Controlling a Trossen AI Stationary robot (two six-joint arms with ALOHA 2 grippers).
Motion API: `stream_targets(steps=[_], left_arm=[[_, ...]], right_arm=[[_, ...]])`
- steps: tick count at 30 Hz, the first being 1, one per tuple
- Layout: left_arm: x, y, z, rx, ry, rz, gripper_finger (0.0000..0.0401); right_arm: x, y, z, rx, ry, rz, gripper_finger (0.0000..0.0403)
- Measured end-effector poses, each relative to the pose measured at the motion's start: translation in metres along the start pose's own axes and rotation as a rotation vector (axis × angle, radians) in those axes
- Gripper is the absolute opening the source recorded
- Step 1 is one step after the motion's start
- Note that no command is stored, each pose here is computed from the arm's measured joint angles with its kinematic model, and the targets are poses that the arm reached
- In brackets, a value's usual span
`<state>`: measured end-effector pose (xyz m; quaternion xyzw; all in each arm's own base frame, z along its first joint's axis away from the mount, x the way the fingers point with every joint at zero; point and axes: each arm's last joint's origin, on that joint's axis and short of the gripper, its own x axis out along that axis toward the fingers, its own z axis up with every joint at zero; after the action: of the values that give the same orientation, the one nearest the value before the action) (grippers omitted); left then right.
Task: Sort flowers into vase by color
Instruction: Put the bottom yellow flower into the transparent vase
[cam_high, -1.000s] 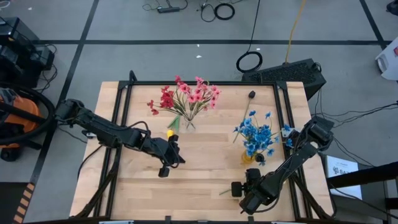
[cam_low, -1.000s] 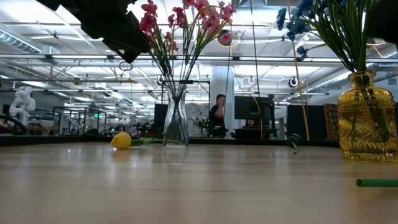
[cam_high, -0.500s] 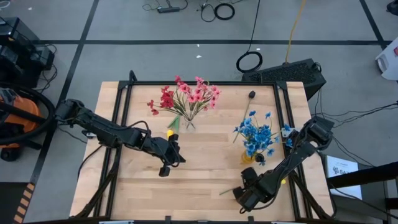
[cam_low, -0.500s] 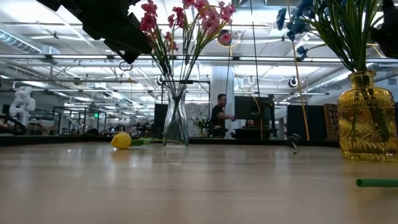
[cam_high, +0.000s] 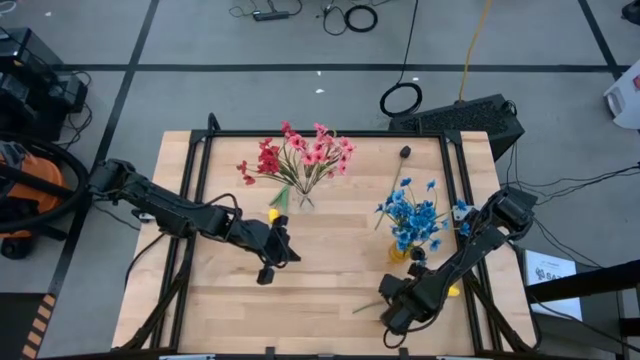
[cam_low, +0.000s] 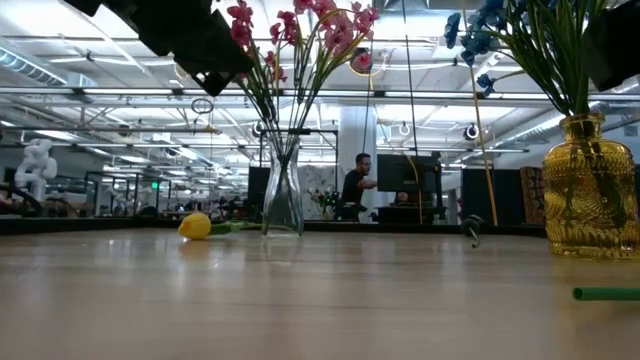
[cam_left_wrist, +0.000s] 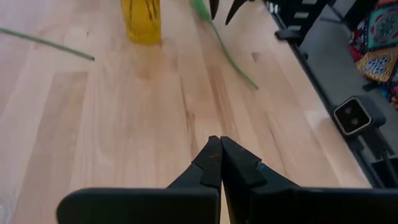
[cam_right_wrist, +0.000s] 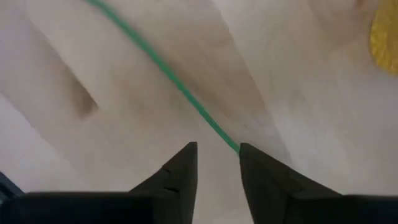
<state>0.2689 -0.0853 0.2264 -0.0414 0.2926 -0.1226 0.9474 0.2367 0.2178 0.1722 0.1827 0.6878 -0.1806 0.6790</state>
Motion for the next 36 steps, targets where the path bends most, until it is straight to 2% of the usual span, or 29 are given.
stream_targets(steps=[3,10,20,23,28,31,36], left_arm=[[0.000,-0.001,0.003,0.000,-0.032,-0.006,0.0006],[0.000,-0.001,0.008,0.000,-0.078,-0.014,0.0006],[-0.001,-0.002,0.012,-0.012,-0.126,-0.023,0.0006],[-0.001,-0.002,0.014,-0.049,-0.146,-0.020,0.0006],[-0.002,-0.003,0.018,-0.056,-0.168,-0.024,0.0006],[-0.002,-0.004,0.020,-0.065,-0.174,-0.026,0.0006],[-0.003,-0.004,0.024,-0.077,-0.185,-0.030,0.0006]], right_arm=[[0.000,-0.003,-0.004,-0.109,0.033,-0.034,0.0122],[0.002,-0.008,-0.013,-0.245,0.059,-0.092,0.0115],[0.031,-0.019,-0.026,-0.298,0.065,-0.101,0.0106],[0.036,-0.020,-0.027,-0.302,0.054,-0.066,0.0091],[0.032,-0.012,-0.025,-0.310,0.056,-0.018,0.0013],[0.018,0.006,-0.016,-0.300,0.006,0.089,0.0011],[-0.012,0.024,0.001,-0.251,-0.142,0.152,0.0003]])
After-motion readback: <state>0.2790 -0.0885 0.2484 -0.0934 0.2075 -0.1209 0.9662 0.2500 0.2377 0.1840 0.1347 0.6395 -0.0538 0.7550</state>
